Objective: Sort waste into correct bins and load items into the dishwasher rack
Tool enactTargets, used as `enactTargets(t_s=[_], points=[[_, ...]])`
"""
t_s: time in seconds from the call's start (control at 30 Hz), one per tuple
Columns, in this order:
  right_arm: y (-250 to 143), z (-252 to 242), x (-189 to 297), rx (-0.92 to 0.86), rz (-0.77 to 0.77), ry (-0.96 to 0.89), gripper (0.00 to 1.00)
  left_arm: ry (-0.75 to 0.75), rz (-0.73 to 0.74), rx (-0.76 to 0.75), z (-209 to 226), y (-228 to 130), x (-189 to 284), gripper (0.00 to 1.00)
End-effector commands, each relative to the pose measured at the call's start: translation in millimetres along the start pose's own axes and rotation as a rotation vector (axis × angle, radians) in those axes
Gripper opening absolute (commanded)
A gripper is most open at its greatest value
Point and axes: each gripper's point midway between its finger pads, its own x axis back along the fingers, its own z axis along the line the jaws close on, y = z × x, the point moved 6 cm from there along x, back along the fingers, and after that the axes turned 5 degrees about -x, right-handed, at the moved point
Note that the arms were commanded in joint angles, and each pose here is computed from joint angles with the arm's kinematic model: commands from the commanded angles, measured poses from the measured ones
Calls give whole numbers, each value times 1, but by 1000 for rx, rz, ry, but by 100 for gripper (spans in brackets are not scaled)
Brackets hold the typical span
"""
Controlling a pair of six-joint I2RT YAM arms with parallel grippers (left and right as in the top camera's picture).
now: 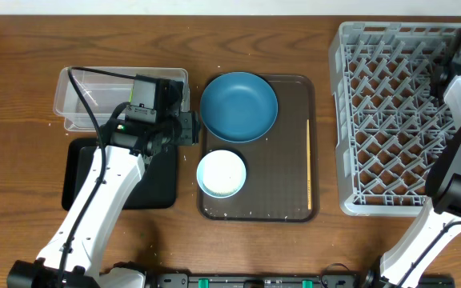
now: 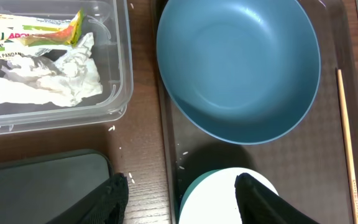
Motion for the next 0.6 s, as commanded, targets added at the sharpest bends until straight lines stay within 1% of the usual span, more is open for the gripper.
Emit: enactTargets(t_s=[0.0,0.07,0.13,0.23,0.27,0.4,0.43,0.47,0.57], points=[[7,-4,16,-59,-24,52,40,6,-4,4,1,3,0,63],[12,-8,25,-69,-36,120,42,6,-4,4,1,3,0,63],[17,-14,37,-92,-50,194,52,6,-4,4,1,3,0,63],[25,-19,63,-114,-77,372,59,6,-4,4,1,3,0,63],[26,-18,73,-111,-85,443,60,6,-4,4,1,3,0,63],[30,-7,130,-85,-125,865,66,6,-4,4,1,3,0,63],[29,-3,141,-76,-130,946,66,7,-4,5,1,3,0,63],[28,1,155,-82,-123,1037,66,7,-4,5,1,3,0,63],[21,15,189,-87,-75,1233,67,7,-3,5,1,3,0,63]])
